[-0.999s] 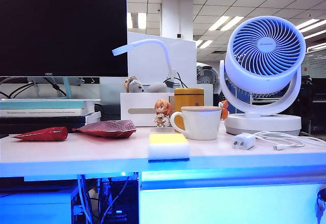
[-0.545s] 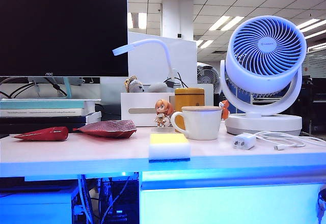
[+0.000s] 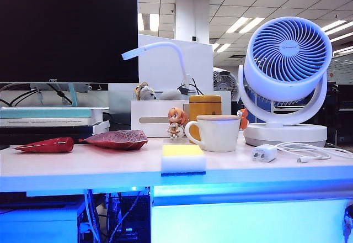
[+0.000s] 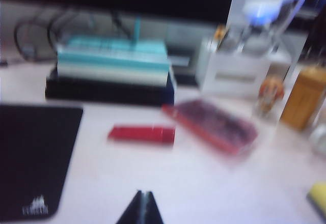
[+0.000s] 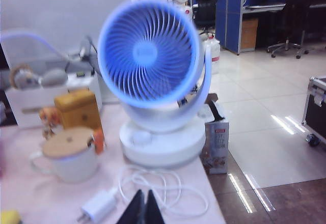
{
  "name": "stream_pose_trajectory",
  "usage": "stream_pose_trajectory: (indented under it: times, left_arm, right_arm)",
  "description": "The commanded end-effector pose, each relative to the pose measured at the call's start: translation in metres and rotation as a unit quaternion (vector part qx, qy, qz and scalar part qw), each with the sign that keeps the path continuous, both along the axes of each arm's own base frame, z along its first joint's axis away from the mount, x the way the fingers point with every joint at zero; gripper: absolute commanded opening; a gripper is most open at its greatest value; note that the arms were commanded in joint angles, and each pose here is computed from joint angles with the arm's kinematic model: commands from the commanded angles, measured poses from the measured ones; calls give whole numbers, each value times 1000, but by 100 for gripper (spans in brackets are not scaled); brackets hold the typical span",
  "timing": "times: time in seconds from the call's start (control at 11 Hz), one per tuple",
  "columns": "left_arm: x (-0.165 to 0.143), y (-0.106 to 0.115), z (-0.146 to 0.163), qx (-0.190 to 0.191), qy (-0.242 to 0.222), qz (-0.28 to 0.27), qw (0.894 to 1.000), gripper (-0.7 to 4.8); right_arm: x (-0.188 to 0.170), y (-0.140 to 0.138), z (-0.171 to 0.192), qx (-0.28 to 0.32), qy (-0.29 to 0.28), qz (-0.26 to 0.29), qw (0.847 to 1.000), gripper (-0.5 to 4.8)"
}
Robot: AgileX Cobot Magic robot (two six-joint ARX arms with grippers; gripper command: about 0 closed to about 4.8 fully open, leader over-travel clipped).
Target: Open the drawer, place the cleaning sponge inside, then close the drawer.
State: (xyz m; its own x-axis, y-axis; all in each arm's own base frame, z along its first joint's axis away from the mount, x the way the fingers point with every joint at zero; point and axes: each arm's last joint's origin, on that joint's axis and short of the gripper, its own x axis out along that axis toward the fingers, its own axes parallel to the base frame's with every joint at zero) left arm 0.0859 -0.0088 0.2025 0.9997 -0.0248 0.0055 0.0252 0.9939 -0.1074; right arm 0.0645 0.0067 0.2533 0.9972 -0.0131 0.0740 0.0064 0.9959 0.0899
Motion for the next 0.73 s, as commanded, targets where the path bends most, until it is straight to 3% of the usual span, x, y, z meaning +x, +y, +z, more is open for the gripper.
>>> stream_pose_trajectory:
  times: [0.09,0.36,0.45,0.64,0.73]
  left_arm:
    - [-3,1,39,-4,-22,11,1000,-6]
    - [11,0,101,36,-22,19,999,-6]
    - [40,-6,161,48,10,-6,999,-6]
    - [58,-10,188,59,41,-29,997,-6]
    - [76,-15,209,69,69,-72,993,-6]
  right_arm:
    - [-6,-1,37,-1,12,2,1000,-9]
    - [0,1,94,-7,37,11,999,-9]
    - [17,8,133,-15,77,76,994,-9]
    - [26,12,147,-17,97,119,988,-9]
    - [34,15,156,-20,127,137,982,-9]
